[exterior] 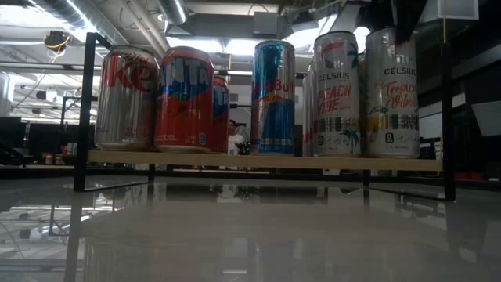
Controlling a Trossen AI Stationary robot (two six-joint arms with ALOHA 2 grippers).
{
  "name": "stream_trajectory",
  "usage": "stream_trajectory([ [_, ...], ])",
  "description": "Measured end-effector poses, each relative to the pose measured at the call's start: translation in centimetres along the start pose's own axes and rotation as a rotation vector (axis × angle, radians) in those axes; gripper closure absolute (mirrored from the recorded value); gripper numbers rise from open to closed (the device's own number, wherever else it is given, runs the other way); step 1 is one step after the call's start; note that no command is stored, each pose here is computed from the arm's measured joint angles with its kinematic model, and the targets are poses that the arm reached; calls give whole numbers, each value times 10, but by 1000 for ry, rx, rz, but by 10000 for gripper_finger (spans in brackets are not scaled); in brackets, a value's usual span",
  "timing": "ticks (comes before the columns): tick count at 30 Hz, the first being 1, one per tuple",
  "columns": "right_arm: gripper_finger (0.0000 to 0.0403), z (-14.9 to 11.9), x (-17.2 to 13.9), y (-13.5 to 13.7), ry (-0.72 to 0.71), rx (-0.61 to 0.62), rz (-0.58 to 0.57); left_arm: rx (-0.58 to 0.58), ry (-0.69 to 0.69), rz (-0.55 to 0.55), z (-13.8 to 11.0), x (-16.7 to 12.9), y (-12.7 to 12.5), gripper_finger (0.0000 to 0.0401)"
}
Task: Place canned beverage on shelf
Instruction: Put the white-yellow soda can on the shelf aligned with the other white-yellow soda can, then return to Home Position
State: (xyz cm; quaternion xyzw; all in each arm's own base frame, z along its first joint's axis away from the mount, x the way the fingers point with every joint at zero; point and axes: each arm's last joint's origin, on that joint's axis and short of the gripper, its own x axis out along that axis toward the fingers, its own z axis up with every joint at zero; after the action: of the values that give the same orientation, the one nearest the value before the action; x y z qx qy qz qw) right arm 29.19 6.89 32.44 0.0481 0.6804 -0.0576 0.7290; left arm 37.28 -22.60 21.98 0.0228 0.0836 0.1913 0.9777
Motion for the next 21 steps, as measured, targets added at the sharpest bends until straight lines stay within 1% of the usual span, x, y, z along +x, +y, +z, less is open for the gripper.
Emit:
stream_trajectory([
  [11, 91, -4, -25, -2, -14, 1, 6, 0, 0, 0, 0, 0, 0, 63],
  [18, 91, -7, -54, -4, -123, -17, 49, 22, -5, 0, 3, -2, 0, 63],
  [21, 91, -13, -70, -8, -184, -17, 71, 26, -17, 2, 11, -5, 3, 63],
])
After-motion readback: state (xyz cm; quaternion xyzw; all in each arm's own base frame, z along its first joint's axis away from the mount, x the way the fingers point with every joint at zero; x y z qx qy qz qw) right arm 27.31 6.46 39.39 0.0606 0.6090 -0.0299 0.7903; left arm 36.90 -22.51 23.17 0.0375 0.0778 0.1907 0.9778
